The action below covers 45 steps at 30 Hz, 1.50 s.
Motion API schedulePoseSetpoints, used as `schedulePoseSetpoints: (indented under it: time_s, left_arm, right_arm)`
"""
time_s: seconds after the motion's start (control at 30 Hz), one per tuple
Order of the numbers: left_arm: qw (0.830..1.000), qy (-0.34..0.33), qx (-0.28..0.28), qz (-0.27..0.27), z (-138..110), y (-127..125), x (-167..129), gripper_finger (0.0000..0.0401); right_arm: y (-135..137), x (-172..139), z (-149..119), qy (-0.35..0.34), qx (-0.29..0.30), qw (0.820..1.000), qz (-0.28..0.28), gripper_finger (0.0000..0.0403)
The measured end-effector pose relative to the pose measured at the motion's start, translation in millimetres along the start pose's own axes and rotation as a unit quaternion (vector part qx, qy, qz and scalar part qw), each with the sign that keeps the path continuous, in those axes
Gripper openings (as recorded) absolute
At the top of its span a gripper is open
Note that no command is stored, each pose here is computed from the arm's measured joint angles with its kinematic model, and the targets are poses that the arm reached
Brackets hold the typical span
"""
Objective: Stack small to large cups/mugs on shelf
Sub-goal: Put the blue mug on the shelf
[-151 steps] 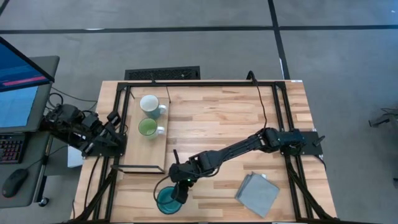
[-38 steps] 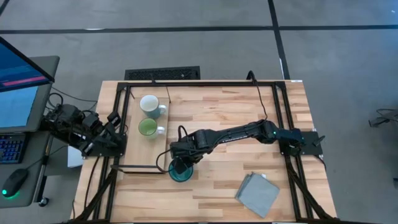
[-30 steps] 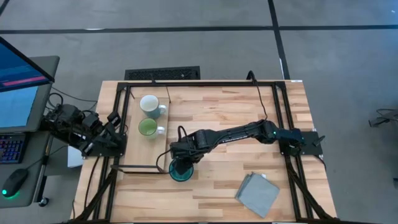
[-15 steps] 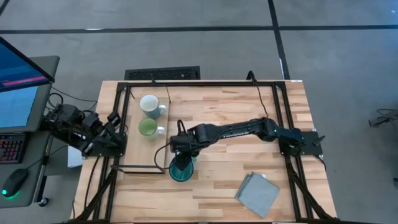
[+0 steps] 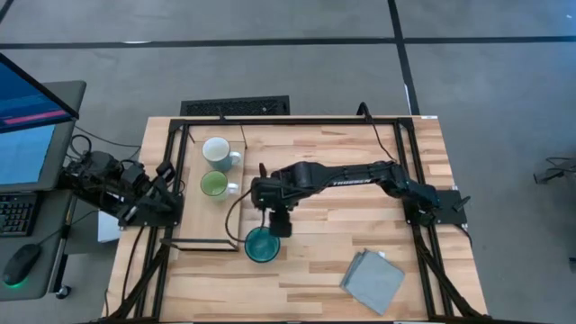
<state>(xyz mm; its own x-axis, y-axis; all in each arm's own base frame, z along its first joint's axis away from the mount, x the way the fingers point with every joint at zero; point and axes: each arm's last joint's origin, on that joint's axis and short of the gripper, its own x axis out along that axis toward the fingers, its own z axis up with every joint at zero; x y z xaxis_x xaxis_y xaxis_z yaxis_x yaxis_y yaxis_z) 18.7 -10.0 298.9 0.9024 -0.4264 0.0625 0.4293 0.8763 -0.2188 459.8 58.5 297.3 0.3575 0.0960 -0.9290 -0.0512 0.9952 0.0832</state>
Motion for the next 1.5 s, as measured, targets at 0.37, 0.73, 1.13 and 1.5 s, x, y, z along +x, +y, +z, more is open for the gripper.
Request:
schedulePoseSetpoints:
  time_s: [0.37,0.73,1.13,1.5]
  left_arm:
    - [0.998,-0.017,-0.001,0.067,1,4,0,0.0098]
    - [0.996,-0.021,-0.009,0.082,1,5,0,0.0098]
    - [0.996,-0.021,-0.008,0.085,1,5,0,0.0098]
    - [0.995,-0.023,-0.008,0.092,1,5,0,0.0098]
  right_arm:
    - [15,5,-15,0.065,-0.224,0.972,0.013,0.0179]
    - [26,51,-24,0.077,-0.265,0.961,0.023,0.0177]
    - [25,76,-25,0.044,-0.245,0.968,0.017,0.0177]
    - [27,77,-25,0.039,-0.247,0.968,0.020,0.0177]
